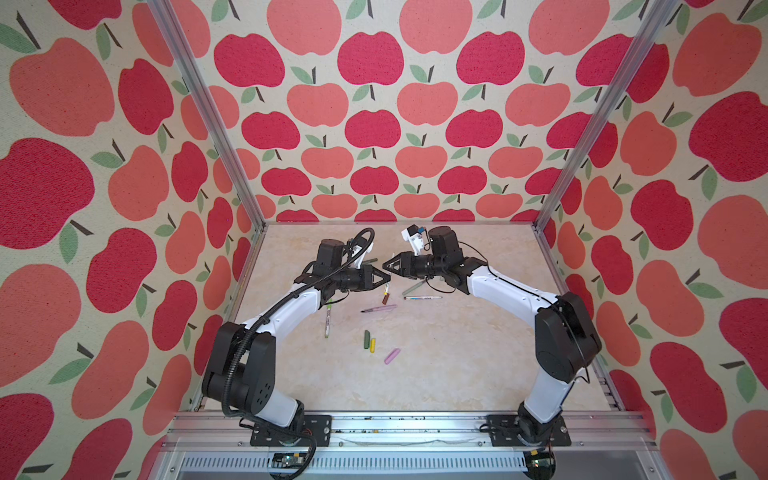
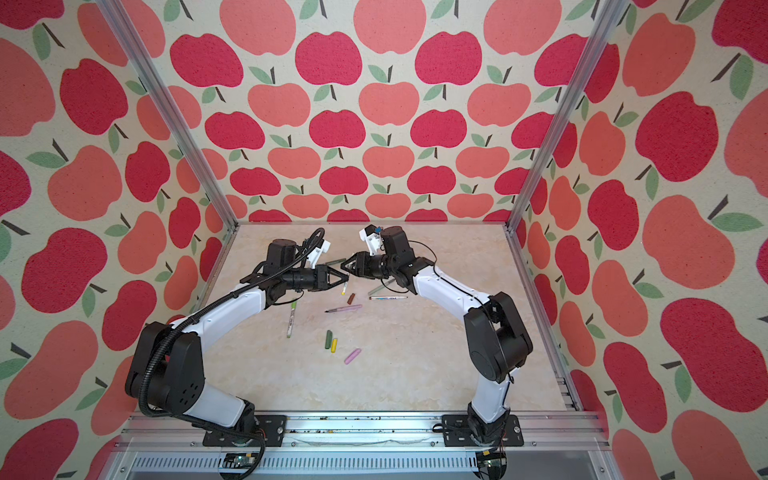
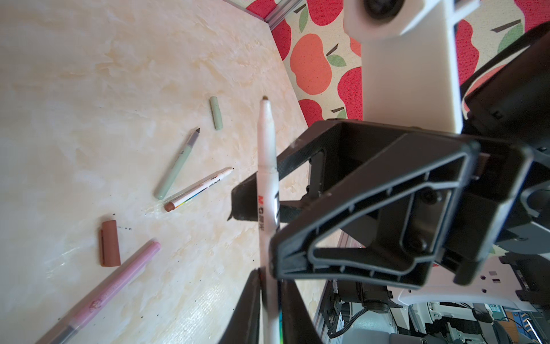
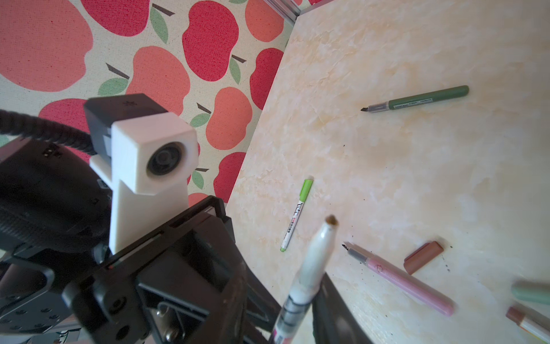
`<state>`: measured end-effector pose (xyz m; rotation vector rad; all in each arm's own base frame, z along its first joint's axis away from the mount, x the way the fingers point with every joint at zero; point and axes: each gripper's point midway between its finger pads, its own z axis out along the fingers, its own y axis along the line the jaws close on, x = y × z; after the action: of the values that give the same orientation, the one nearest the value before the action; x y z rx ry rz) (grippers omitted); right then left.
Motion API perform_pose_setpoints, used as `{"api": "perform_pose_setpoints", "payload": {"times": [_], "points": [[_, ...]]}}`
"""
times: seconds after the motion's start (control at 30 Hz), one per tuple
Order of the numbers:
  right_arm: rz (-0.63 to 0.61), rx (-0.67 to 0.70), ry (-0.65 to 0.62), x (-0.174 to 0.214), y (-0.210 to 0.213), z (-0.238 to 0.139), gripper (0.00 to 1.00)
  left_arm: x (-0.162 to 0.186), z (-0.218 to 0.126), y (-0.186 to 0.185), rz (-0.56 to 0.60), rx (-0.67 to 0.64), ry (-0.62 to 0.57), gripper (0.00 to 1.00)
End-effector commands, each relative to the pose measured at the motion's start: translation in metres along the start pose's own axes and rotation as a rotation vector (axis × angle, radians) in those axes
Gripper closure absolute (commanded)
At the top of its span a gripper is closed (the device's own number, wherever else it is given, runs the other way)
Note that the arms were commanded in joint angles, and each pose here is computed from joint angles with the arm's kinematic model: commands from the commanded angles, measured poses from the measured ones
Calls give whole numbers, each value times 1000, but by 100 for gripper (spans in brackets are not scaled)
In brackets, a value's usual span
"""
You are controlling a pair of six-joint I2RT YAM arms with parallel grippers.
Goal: Insert the pens into the pen caps
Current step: 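Lift the white pen upright with the left gripper toward the center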
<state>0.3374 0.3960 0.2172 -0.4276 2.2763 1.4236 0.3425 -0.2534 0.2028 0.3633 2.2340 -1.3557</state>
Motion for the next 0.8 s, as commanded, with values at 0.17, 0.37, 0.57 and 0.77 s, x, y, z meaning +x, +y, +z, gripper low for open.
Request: {"api": "perform_pose_setpoints", "payload": {"times": [0.17, 0.37, 0.57, 0.77], "points": [[-8, -15, 1, -4, 10, 6, 88, 0, 0, -10, 14, 33, -5, 81], [-4, -3, 2, -3, 8, 6, 93, 2, -1, -10, 11, 30, -4, 75], [-24, -18, -11, -5, 13, 3, 94, 8, -3, -8, 3, 12, -4, 63], [-31, -50, -22, -3, 17, 2, 94, 12, 1, -7, -11, 13, 8, 71]]}}
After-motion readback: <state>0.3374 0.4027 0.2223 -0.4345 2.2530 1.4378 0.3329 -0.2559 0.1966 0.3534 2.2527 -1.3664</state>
